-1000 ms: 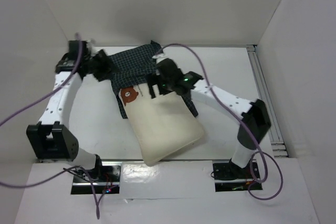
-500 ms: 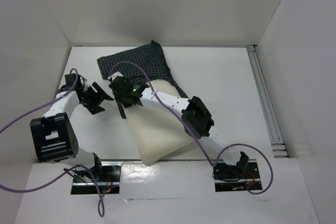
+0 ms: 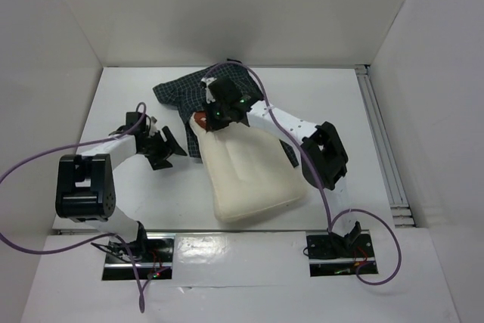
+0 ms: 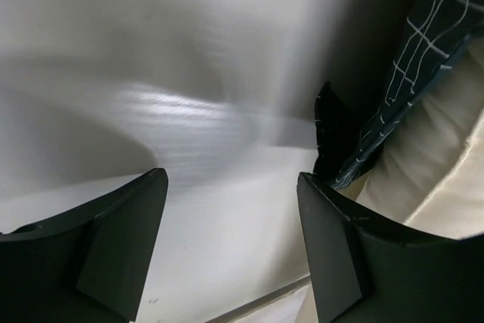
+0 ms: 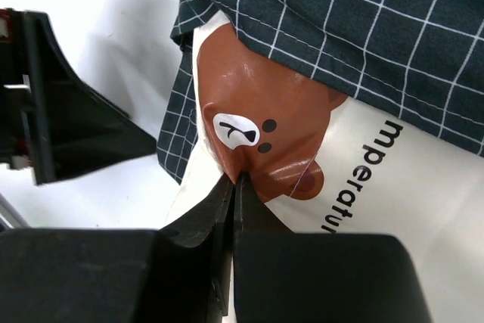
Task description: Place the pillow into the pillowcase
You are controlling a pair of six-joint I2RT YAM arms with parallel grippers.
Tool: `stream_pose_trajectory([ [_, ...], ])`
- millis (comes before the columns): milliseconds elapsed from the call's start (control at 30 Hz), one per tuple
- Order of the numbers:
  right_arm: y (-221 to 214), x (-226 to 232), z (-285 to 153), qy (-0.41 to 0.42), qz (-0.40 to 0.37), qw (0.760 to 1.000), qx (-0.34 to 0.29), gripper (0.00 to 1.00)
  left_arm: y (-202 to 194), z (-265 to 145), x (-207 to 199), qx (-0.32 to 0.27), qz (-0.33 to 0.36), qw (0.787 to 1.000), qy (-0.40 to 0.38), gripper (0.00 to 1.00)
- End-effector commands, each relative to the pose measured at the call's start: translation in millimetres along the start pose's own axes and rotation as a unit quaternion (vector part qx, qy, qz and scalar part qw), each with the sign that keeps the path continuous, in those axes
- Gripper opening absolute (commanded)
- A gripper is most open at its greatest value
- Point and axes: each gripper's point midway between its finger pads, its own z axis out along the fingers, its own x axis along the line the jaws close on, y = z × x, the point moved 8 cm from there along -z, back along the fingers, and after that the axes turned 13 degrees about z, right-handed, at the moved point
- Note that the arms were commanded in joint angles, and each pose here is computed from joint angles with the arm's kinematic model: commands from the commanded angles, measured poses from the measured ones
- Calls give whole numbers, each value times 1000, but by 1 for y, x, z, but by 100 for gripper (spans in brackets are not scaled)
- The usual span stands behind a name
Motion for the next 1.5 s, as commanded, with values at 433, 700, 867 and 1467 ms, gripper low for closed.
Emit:
stream_pose_trajectory([
  [433, 17, 20, -33, 86, -5, 996, -7, 0, -2, 16, -52, -61, 83, 989, -106, 11],
  [700, 19, 15, -34, 77, -1, 997, -8, 0, -15, -4, -47, -107, 55, 990, -79, 90],
  [867, 19, 15, -34, 77, -1, 997, -8, 0, -21, -9, -46, -134, 46, 986, -85, 87],
  [1467, 21, 17, -34, 83, -2, 997, -6, 0, -26, -13, -42, -180, -29, 981, -69, 84],
])
